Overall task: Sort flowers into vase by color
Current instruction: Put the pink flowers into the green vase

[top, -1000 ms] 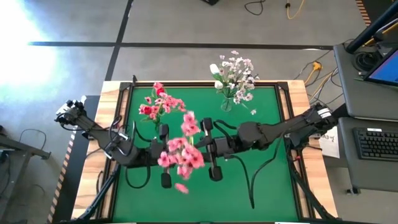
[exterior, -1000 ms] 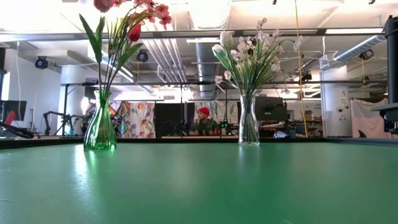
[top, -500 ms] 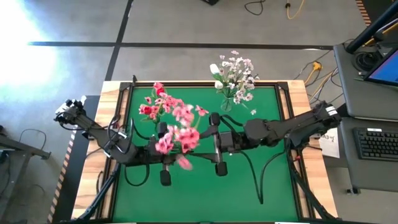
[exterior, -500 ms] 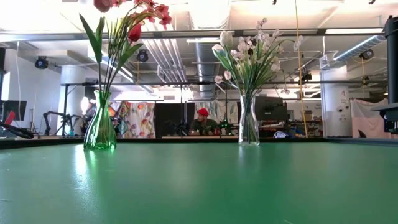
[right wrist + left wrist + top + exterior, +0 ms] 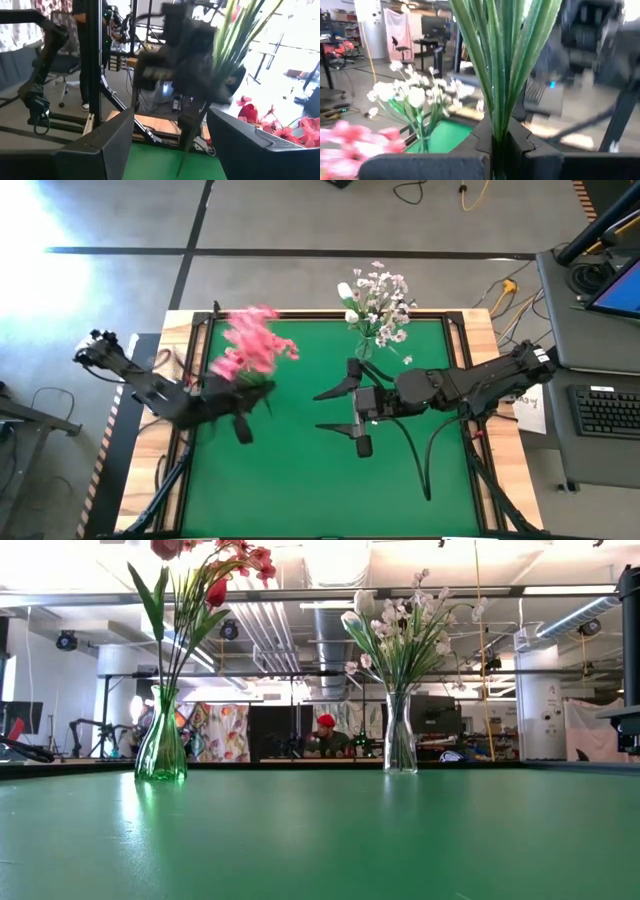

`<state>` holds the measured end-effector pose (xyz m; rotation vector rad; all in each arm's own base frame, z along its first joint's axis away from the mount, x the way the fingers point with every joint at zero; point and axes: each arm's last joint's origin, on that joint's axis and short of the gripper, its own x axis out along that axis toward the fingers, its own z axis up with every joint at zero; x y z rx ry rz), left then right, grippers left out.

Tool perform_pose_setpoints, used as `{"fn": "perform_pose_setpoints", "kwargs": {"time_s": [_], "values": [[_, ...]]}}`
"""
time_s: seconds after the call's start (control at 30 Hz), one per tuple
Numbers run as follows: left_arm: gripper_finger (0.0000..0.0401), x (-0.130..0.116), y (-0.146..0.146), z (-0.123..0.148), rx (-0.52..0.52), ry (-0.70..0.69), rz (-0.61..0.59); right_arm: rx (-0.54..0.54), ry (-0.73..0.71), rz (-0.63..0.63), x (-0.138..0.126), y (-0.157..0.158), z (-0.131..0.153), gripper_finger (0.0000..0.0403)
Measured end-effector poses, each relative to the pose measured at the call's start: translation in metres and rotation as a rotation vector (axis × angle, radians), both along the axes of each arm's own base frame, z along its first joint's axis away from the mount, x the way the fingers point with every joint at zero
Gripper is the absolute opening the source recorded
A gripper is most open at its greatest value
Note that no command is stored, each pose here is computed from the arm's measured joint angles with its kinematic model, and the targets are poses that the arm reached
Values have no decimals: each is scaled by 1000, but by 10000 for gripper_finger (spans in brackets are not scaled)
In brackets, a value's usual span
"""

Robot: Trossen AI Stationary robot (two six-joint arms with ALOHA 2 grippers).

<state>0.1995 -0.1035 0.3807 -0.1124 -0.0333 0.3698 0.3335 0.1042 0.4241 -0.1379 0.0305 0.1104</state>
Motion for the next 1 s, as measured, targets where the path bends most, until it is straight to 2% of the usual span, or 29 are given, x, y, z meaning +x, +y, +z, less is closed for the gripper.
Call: {"fn": "perform_pose_setpoints", "kwargs": {"time_s": [0.1, 0.23, 0.33, 0.5, 0.73, 0.93, 1.0], "values": [[0, -20, 13, 13, -62, -95, -16, -3, 7, -1, -1, 0, 0, 244], [0, -39, 22, 33, -102, -193, -168, -9, 15, -1, -1, 0, -1, 243], [0, -48, 26, 42, -97, -222, -208, -12, 22, -1, -1, 0, -2, 244], [0, -66, 38, 57, -48, -263, -192, -19, 37, -1, -1, 0, -3, 241], [0, -97, 59, 80, -80, -337, -178, -24, 61, -1, -1, 0, -6, 242], [0, -123, 80, 87, -105, -241, -32, -31, 80, -1, -1, 0, -8, 238], [0, -129, 84, 89, -130, -219, -26, -31, 83, -1, -1, 0, -8, 237]]}}
